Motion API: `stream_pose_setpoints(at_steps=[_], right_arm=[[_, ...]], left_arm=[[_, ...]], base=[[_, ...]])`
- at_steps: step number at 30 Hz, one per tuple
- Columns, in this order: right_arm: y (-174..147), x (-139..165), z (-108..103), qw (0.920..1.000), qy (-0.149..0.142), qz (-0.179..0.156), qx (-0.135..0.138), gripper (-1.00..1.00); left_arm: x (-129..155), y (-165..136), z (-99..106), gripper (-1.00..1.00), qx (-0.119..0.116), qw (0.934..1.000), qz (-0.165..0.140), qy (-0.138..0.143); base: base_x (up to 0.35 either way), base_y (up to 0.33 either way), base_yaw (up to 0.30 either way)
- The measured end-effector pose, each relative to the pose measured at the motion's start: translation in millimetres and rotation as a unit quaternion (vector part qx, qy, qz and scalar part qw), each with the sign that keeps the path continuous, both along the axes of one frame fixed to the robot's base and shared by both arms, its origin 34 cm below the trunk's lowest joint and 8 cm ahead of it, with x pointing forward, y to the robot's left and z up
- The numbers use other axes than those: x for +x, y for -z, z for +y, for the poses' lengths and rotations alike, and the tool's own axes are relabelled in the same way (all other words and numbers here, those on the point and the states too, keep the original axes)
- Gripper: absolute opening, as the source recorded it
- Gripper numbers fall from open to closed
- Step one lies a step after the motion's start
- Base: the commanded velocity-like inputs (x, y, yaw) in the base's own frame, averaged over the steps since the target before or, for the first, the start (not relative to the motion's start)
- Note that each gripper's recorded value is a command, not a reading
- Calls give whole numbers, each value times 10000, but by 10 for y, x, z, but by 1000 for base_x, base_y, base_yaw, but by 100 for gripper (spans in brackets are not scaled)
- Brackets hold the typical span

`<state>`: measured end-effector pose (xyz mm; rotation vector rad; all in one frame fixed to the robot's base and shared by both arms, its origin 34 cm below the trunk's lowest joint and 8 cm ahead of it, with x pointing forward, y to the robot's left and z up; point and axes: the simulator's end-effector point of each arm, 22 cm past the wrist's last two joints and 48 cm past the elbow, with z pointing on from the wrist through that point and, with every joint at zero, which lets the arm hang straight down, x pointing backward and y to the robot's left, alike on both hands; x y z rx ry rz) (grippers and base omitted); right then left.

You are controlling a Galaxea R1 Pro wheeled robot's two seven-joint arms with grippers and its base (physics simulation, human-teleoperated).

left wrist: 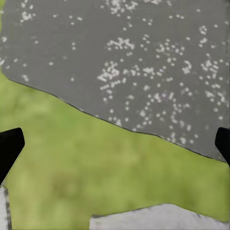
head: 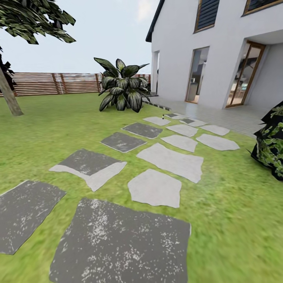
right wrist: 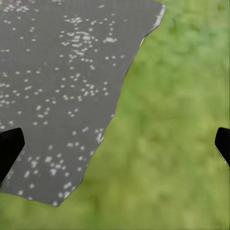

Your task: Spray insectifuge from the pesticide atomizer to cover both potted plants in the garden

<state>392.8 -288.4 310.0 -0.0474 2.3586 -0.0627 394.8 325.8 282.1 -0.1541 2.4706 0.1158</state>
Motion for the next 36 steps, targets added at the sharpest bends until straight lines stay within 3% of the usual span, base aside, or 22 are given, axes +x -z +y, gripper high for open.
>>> stream_pose_setpoints(at_steps=[36], right_arm=[[2, -2, -1, 10000, 5, 3, 2, 100]], left_arm=[[6, -1, -2, 100, 4, 10000, -1, 12]], base=[[339, 0, 0]])
